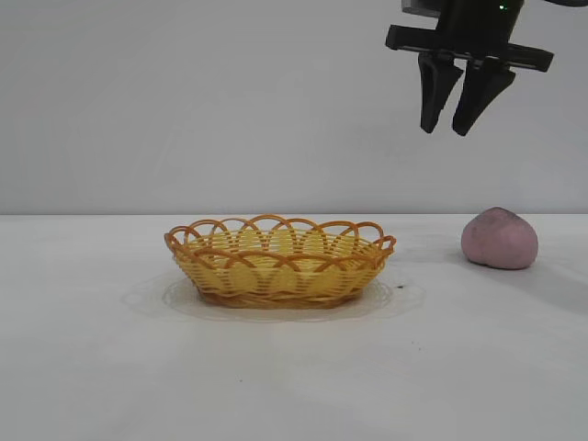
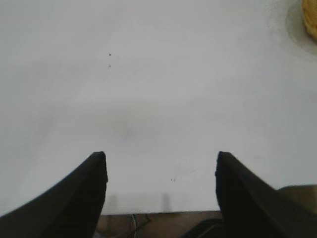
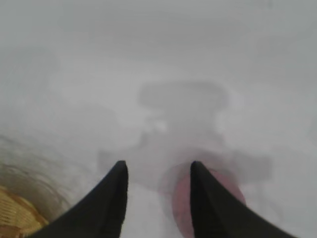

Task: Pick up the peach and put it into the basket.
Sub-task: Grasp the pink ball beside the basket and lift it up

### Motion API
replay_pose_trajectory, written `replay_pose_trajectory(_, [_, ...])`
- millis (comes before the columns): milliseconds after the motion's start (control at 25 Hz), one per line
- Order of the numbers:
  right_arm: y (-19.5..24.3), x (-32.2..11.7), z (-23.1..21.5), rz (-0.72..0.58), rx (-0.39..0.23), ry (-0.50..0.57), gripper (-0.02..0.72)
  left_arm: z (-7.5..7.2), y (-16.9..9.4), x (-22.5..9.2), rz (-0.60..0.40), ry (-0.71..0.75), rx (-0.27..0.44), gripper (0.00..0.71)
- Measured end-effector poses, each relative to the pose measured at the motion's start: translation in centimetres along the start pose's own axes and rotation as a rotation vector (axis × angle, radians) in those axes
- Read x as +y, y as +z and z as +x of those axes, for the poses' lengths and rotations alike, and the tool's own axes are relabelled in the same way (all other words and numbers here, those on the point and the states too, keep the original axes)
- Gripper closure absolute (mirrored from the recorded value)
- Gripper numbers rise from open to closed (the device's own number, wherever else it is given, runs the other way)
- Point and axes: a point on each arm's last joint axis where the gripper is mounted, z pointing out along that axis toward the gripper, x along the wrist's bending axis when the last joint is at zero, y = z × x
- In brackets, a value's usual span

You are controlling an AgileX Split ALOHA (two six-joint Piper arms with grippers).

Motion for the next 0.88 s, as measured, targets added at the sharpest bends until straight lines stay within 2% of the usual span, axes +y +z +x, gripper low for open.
replay_pose_trajectory(120, [0.0,-0.4,-0.1,0.046,-0.007,-0.006,0.44,0.0,-1.0,-0.8,-0.085,0.0,0.003,0.296])
replay_pose_trajectory(320, [1.5,-1.1,-0.8,0.132,-0.061,-0.018,0.44,0.0,-1.2,-0.9,-0.097,0.002,0.007,0.296])
replay_pose_trajectory(520, [5.1,-2.1,-2.0,0.25,-0.148,-0.025,0.44,0.1,-1.2,-0.9,-0.097,0.004,0.013,0.296])
replay_pose_trajectory(560, [6.2,-2.2,-2.3,0.264,-0.158,-0.035,0.44,0.1,-1.2,-0.9,-0.097,0.004,0.013,0.34])
replay_pose_trajectory(640, [8.0,-2.4,-2.6,0.263,-0.167,-0.053,0.6,0.1,-1.2,-0.9,-0.098,0.004,0.013,0.35])
replay_pose_trajectory(680, [8.4,-2.2,-2.7,0.246,-0.168,-0.056,0.635,0.1,-1.2,-0.9,-0.098,0.004,0.013,0.401])
replay_pose_trajectory(720, [8.4,-2.0,-2.5,0.224,-0.167,-0.062,0.661,0.1,-1.2,-0.9,-0.098,0.004,0.013,0.42])
replay_pose_trajectory(760, [7.8,-1.8,-2.2,0.202,-0.165,-0.075,0.703,0.1,-1.2,-0.9,-0.098,0.004,0.013,0.41])
replay_pose_trajectory(800, [6.9,-1.5,-1.6,0.181,-0.155,-0.1,0.703,0.1,-1.2,-0.9,-0.098,0.004,0.013,0.48])
replay_pose_trajectory(880, [4.1,-1.0,0.8,0.13,-0.105,-0.158,0.703,0.1,-1.2,-0.9,-0.098,0.004,0.013,0.548])
